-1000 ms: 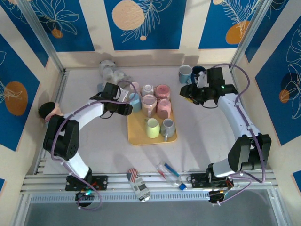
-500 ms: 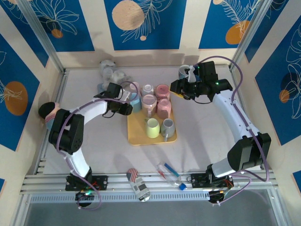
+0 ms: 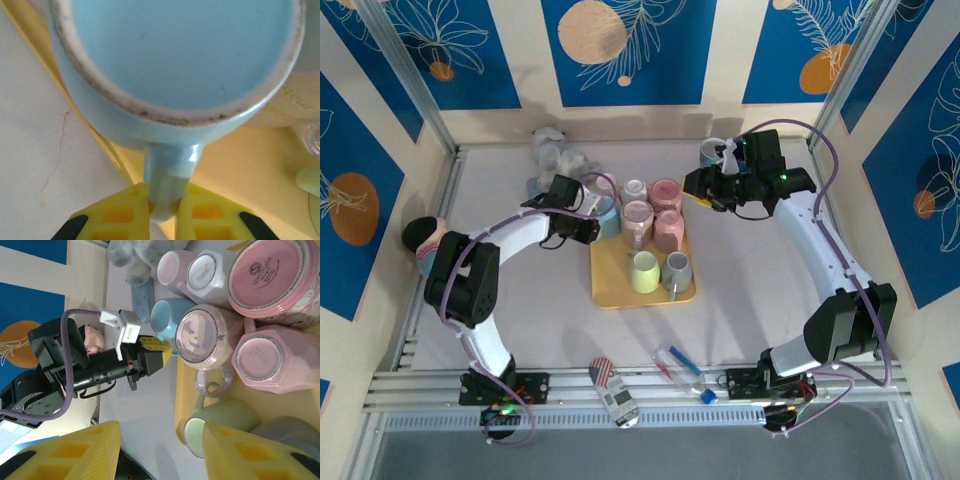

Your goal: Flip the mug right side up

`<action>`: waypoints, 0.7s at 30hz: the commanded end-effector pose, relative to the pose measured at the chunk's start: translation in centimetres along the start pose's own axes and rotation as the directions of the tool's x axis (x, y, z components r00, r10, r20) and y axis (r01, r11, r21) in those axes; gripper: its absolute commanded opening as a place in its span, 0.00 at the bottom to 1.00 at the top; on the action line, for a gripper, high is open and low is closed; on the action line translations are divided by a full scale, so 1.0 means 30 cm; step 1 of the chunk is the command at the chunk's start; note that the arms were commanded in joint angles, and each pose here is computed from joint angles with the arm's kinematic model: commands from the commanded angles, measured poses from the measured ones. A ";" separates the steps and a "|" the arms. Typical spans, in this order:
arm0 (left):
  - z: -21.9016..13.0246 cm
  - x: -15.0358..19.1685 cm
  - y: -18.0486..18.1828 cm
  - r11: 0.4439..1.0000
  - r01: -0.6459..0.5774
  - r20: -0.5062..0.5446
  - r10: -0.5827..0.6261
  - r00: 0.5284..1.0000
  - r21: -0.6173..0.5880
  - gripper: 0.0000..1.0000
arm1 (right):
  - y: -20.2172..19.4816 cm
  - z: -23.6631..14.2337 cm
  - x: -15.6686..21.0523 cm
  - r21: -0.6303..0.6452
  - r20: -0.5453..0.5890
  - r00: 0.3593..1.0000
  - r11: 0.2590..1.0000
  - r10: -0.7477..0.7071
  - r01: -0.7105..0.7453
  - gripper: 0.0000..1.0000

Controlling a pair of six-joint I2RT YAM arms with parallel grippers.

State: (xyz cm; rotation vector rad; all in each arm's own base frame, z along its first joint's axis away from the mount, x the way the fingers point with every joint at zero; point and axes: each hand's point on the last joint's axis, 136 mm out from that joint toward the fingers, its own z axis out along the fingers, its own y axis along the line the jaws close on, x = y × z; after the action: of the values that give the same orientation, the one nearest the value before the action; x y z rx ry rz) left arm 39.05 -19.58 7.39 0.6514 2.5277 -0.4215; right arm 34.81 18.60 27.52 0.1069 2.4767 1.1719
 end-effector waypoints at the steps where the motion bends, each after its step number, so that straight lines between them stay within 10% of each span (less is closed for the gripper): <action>1: -0.012 -0.023 -0.001 1.000 -0.003 0.024 0.003 1.000 -0.005 0.05 | 0.019 -0.026 0.025 -0.026 -0.007 1.000 1.000 0.012 -0.012 0.47; 21: -0.330 -0.124 -0.142 0.988 0.055 0.268 -0.092 0.959 0.142 0.00 | 0.036 -0.007 0.055 -0.144 0.006 1.000 0.990 0.006 -0.005 0.47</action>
State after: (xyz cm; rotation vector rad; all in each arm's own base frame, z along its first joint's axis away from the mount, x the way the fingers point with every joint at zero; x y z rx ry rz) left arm 35.45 -19.38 13.08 0.5346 2.4448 -0.5589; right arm 33.88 18.75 26.09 0.1248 2.4503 1.2352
